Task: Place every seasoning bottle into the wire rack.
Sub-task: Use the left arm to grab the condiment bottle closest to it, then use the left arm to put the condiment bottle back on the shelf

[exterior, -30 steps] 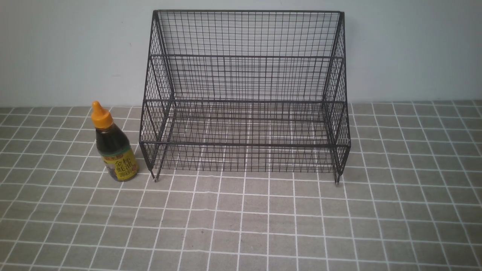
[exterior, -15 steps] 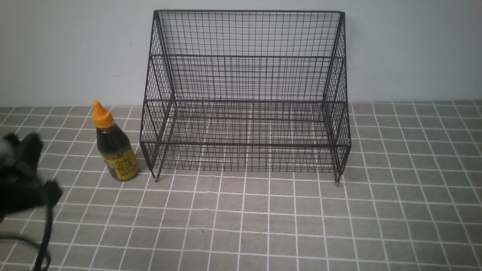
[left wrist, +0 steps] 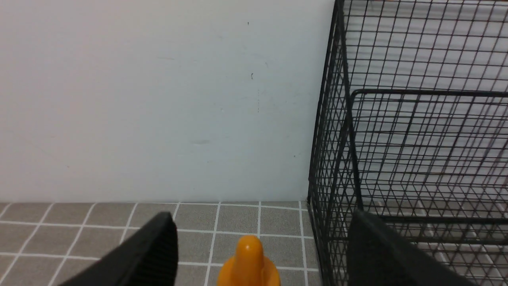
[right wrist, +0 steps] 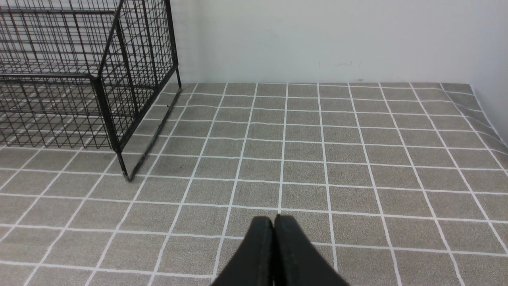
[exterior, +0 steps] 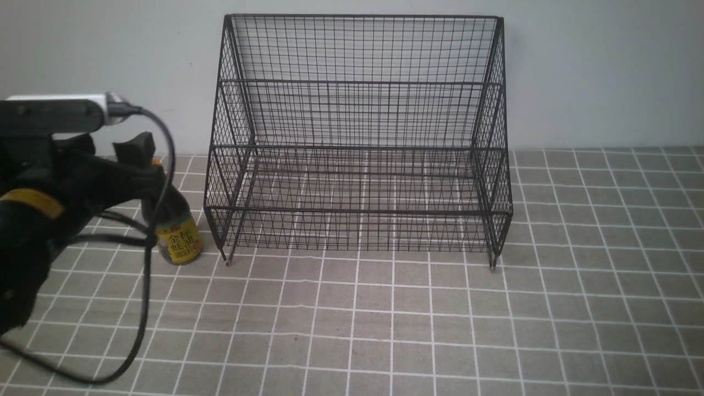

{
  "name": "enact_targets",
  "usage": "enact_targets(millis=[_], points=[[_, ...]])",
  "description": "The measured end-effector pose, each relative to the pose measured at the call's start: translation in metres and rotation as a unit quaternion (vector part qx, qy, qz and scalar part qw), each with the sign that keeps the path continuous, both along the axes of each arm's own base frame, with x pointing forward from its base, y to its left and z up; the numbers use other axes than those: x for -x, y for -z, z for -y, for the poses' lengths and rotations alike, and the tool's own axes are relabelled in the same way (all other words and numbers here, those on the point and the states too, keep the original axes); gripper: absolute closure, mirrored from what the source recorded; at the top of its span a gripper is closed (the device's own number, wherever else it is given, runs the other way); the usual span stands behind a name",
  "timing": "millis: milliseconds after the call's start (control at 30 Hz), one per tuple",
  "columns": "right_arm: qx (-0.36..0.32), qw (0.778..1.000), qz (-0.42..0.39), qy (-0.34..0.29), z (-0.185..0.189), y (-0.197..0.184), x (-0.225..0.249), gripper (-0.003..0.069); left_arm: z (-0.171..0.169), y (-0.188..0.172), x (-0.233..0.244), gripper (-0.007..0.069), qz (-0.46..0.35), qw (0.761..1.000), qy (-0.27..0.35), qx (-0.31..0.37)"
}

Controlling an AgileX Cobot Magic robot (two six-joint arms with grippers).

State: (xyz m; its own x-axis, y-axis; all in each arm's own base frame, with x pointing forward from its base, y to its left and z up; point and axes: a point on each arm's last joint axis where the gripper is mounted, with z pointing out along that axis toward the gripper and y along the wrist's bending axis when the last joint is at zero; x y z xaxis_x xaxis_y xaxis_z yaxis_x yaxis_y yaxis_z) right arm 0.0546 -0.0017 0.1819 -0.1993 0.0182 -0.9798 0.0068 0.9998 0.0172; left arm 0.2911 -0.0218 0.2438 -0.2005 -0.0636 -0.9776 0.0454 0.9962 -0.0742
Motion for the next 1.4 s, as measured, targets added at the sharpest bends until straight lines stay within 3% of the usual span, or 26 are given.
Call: enact_targets(millis=[367, 467, 533, 567, 700, 800, 1200, 1400], points=[[0.000, 1.000, 0.000, 0.000, 0.000, 0.000, 0.000, 0.0673, 0.003, 0.042, -0.049, 0.0135, -0.031, 0.999, -0.007, 0.002], [0.000, 1.000, 0.000, 0.000, 0.000, 0.000, 0.000, 0.0673, 0.002, 0.050, -0.054, 0.0220, -0.035, 0.999, -0.018, 0.011], [0.000, 1.000, 0.000, 0.000, 0.000, 0.000, 0.000, 0.0673, 0.001, 0.054, -0.055, 0.0344, -0.042, 0.999, -0.023, 0.014], [0.000, 1.000, 0.000, 0.000, 0.000, 0.000, 0.000, 0.0673, 0.001, 0.055, -0.055, 0.0371, -0.043, 0.999, -0.023, 0.014], [0.000, 1.000, 0.000, 0.000, 0.000, 0.000, 0.000, 0.0673, 0.001, 0.052, -0.054, 0.0366, -0.049, 0.999, -0.016, 0.008], [0.000, 1.000, 0.000, 0.000, 0.000, 0.000, 0.000, 0.0673, 0.002, 0.038, -0.045, 0.0366, -0.065, 0.998, -0.009, 0.002], [0.000, 1.000, 0.000, 0.000, 0.000, 0.000, 0.000, 0.0673, 0.000, -0.072, -0.003, 0.0367, 0.078, 0.997, 0.009, -0.023], [0.000, 1.000, 0.000, 0.000, 0.000, 0.000, 0.000, 0.0673, 0.006, -0.085, 0.001, 0.0369, 0.095, 0.995, 0.039, 0.009]])
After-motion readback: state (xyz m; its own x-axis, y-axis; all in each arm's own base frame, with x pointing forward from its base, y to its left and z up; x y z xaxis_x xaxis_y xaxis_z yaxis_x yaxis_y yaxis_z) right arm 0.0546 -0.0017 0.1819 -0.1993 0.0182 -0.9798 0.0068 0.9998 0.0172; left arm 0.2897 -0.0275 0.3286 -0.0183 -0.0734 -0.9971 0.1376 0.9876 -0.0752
